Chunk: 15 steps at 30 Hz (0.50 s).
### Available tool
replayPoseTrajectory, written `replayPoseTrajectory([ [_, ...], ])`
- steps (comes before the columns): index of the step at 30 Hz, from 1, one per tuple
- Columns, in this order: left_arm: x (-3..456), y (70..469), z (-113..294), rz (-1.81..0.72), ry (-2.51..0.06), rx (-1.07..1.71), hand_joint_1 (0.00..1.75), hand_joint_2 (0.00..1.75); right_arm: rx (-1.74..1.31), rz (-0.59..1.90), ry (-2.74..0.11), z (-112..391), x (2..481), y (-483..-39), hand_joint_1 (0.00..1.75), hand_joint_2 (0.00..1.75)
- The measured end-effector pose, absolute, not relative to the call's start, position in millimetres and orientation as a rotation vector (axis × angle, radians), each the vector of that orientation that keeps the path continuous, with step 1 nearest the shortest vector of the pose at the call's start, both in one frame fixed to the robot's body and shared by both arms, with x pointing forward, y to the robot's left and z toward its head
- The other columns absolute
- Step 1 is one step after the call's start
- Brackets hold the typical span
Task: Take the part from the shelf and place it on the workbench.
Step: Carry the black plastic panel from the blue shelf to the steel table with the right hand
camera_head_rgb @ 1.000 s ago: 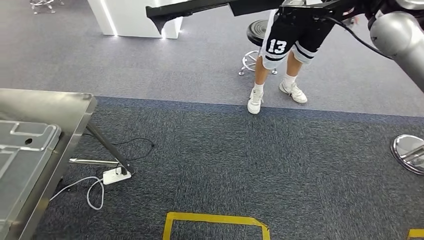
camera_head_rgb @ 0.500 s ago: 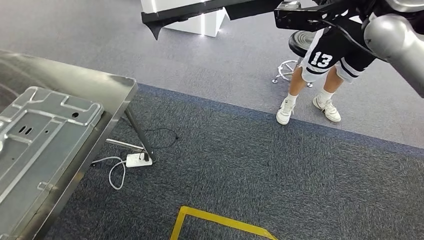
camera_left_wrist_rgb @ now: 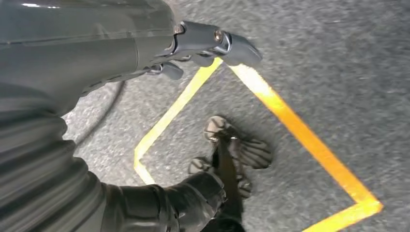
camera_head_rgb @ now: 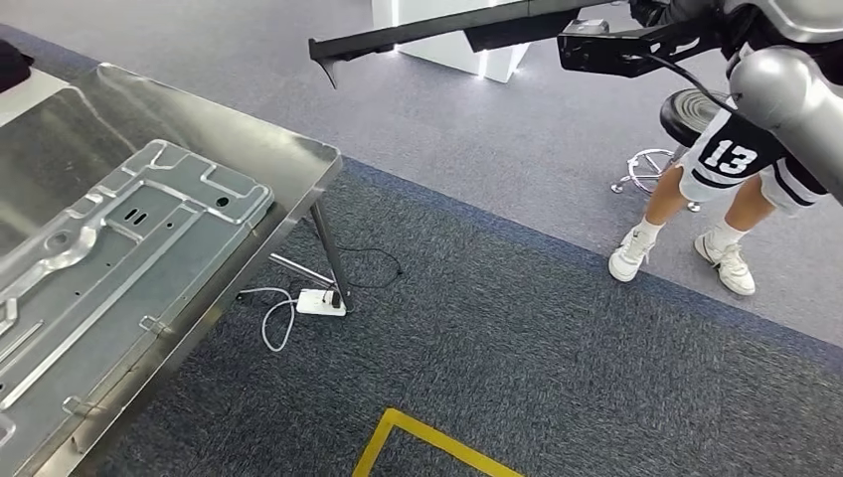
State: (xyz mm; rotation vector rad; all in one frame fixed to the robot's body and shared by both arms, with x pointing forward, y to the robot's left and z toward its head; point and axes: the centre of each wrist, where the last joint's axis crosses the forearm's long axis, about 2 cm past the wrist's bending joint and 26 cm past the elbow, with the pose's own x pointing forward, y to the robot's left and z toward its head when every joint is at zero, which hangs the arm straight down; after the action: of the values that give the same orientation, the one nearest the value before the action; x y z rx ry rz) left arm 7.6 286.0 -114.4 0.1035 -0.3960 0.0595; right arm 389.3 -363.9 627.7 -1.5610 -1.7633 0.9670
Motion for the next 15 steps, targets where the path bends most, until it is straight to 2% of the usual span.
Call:
replayPoseTrajectory([
  [15, 7.2, 286.1, -114.5, 0.063, -0.392, 0.102, 0.00, 1.75, -1.567, 0.981, -1.733, 620.3, 392.3, -367.3, 1.75, 1.75],
])
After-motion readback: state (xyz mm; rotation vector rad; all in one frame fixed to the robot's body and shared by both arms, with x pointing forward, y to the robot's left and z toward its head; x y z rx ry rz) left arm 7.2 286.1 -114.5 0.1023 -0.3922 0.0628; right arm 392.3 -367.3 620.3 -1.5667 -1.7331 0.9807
